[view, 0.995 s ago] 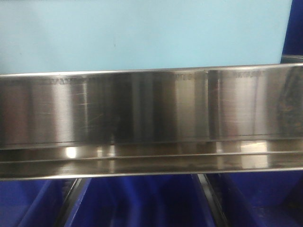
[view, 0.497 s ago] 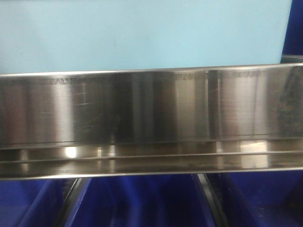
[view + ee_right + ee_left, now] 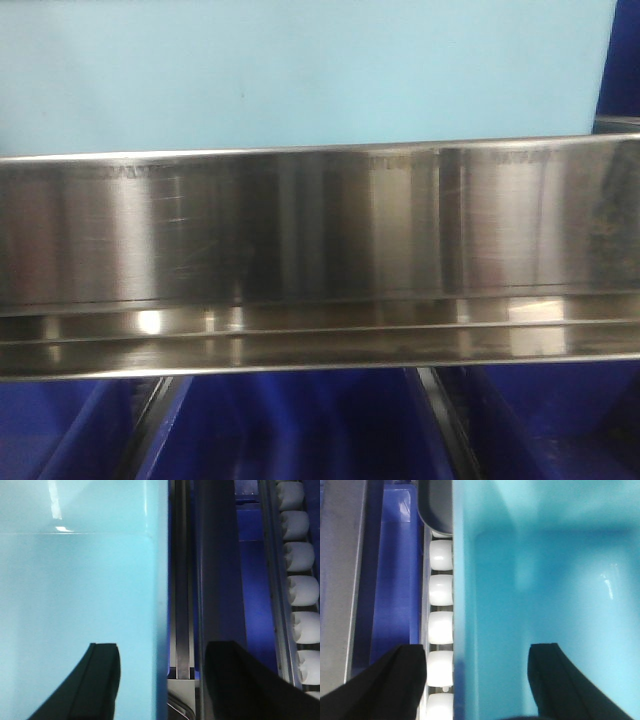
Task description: Move two blue bins to right shelf middle
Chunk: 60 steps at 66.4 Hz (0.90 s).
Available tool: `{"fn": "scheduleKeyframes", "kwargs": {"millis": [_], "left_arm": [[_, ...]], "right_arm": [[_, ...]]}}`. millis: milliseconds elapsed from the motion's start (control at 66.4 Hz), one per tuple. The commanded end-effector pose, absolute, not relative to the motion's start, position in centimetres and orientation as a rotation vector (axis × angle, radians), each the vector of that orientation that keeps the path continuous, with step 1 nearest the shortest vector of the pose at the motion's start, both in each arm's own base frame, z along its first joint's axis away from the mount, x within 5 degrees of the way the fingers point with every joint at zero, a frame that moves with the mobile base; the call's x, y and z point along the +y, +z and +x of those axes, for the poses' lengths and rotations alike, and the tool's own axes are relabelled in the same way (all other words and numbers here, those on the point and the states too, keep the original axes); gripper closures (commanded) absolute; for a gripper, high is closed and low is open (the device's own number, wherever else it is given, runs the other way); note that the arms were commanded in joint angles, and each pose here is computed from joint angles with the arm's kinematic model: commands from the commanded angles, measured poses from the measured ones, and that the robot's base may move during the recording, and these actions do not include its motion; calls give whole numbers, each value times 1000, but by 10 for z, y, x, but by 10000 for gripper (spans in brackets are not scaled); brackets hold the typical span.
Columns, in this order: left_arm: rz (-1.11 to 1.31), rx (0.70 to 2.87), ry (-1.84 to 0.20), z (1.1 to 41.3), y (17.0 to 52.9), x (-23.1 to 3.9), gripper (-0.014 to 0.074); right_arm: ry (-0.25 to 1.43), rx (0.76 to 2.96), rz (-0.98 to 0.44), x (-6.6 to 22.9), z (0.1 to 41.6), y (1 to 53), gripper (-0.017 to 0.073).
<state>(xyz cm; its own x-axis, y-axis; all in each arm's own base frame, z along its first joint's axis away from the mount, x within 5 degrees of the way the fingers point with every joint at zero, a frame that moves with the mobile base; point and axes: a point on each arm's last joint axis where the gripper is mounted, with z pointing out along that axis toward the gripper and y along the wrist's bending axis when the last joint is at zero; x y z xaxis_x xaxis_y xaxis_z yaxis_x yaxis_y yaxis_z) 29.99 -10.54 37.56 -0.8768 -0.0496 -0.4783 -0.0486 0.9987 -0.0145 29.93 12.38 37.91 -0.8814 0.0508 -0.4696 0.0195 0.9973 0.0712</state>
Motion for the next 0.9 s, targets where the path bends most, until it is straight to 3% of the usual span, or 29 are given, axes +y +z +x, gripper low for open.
{"fn": "scheduleKeyframes", "kwargs": {"millis": [0,452,573,738,769,889], "left_arm": [[-48,2628,-11,297,380,-105,243],[-43,2646,-21,297,376,-106,260],[-43,2673,-26,295,369,-107,389],[-42,2679,-23,295,367,-107,664],[-42,2677,-24,295,368,-107,706],[-43,2675,-25,295,368,-107,705]], "right_arm": [[74,2638,31,121,300,380,283],[74,2638,30,121,300,380,299],[74,2638,30,121,300,380,421],[74,2638,30,121,300,380,713],[74,2638,30,121,300,380,725],[75,2638,28,122,300,380,724]]}}
